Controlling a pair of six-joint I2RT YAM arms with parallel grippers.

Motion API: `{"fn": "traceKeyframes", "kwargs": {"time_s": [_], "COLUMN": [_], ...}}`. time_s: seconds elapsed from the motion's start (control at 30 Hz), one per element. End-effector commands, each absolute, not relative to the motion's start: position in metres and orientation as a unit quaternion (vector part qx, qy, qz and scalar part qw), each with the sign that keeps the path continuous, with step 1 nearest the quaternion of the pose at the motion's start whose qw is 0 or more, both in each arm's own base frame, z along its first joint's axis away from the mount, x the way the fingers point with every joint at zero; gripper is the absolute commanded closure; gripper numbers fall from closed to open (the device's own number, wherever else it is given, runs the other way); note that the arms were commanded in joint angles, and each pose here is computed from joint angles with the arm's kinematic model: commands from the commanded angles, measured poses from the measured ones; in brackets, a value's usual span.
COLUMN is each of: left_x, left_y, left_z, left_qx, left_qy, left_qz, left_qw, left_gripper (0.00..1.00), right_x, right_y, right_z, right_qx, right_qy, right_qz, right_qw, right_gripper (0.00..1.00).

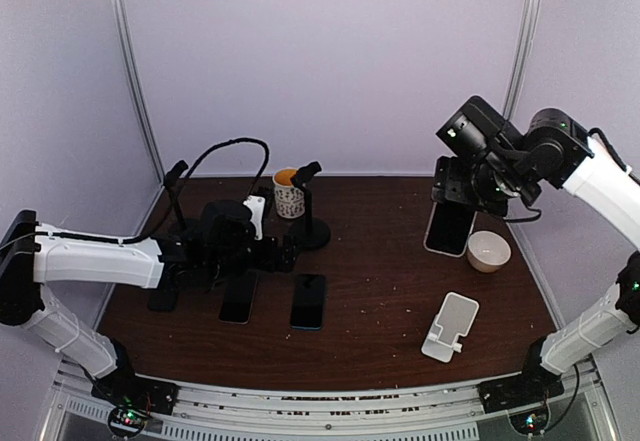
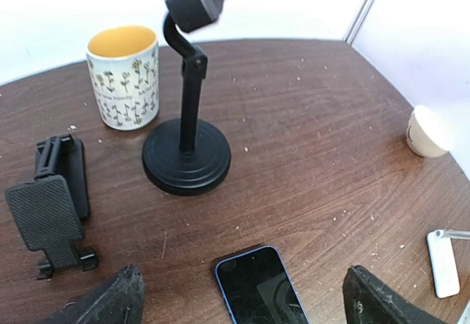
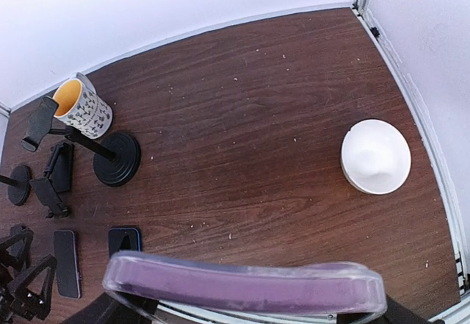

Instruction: Remove the phone from the phone stand

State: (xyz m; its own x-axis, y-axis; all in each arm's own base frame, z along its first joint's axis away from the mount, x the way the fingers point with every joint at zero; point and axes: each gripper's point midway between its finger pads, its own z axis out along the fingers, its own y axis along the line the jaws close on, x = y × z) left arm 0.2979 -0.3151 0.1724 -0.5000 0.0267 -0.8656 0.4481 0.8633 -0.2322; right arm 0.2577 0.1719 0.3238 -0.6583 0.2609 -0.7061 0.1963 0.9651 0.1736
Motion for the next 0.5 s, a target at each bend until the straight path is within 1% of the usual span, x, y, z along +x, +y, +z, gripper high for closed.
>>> {"fn": "traceKeyframes", "kwargs": {"time_s": [0.0,0.27,0.47], "left_x": [0.302,0.303,0.310], "left_y": [-0.304,-0.279,-0.256], "left_z": [0.203,0.211,0.214], "left_qx": [0.119,0.083,0.041], "left_qy": [0.803,0.803,0.808], "left_qz": [-0.236,-0.208,-0.199], "left_qw": [0.533,0.553,0.553], "left_gripper": [0.02,0.02,0.02], "right_x": [0.286,0.313,0.321], "right_y": [0.209,0.256,0.289], "right_z": [0.329,0.290,0.239], "right_qx": [0.091,0.056,0.032], "right_qy": [0.906,0.923,0.944], "right_qz": [0.074,0.102,0.115], "right_qw": [0.407,0.366,0.307], "right_gripper": [0.40,0.40,0.41]}}
